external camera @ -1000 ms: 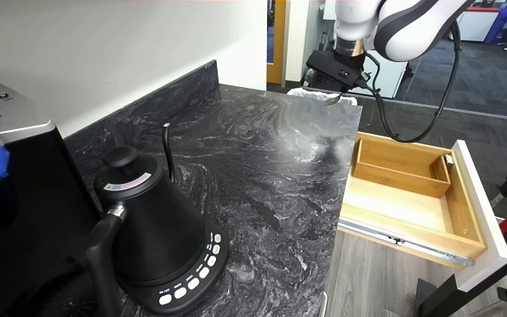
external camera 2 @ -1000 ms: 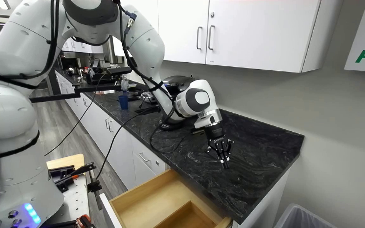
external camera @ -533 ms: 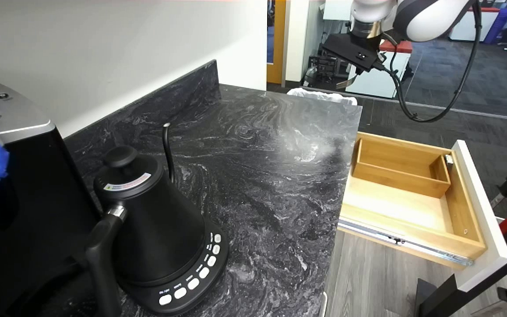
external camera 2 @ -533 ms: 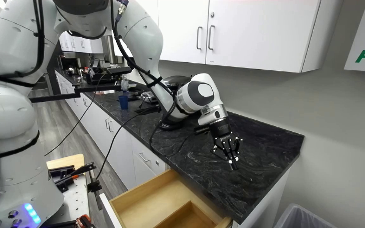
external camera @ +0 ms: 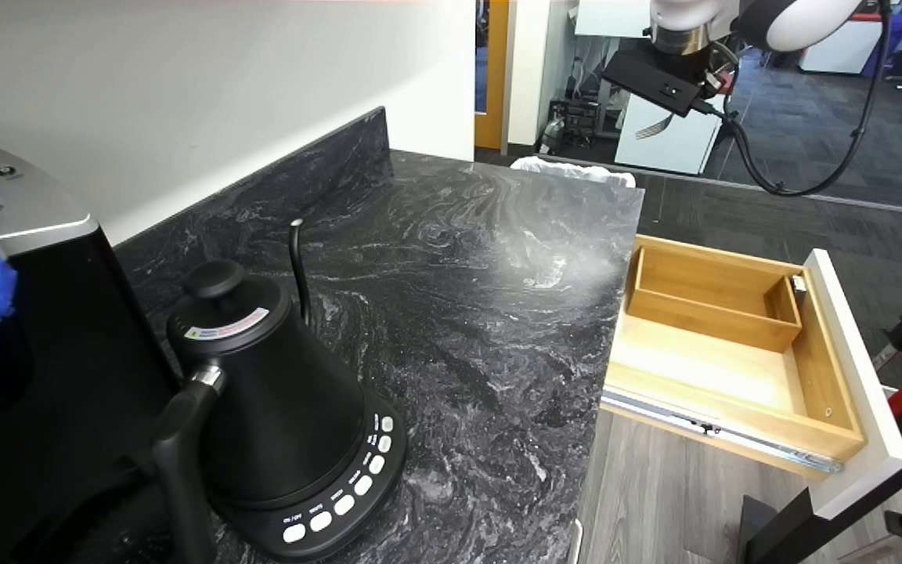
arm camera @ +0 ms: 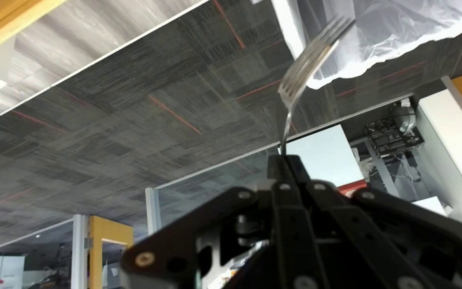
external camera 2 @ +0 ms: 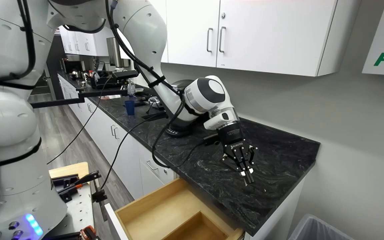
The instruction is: Put the fork in the right segment of the drawer
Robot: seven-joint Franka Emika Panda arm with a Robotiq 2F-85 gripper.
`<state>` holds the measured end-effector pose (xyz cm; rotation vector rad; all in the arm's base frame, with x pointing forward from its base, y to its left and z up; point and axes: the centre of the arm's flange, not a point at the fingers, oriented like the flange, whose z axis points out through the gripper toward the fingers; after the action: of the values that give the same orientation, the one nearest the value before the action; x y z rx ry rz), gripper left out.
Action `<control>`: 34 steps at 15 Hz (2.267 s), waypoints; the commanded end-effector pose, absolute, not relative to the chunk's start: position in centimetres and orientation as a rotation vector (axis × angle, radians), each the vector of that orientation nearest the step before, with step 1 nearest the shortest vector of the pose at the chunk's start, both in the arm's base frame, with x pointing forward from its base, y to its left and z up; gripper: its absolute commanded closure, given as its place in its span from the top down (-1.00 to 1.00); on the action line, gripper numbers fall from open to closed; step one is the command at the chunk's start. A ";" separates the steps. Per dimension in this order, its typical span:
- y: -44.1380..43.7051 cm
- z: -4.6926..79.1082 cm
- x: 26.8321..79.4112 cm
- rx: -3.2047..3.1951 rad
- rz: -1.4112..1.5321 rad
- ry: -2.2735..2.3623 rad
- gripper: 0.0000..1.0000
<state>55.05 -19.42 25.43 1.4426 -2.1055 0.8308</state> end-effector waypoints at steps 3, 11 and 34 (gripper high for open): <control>-19.8 26.5 50.3 1.289 0.750 -2.150 -0.98; -16.2 22.3 48.9 1.345 0.531 -2.172 -0.96; -17.0 18.8 45.7 1.100 0.417 -2.523 -0.97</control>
<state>47.09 -16.80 18.94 1.1402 -2.4330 0.4131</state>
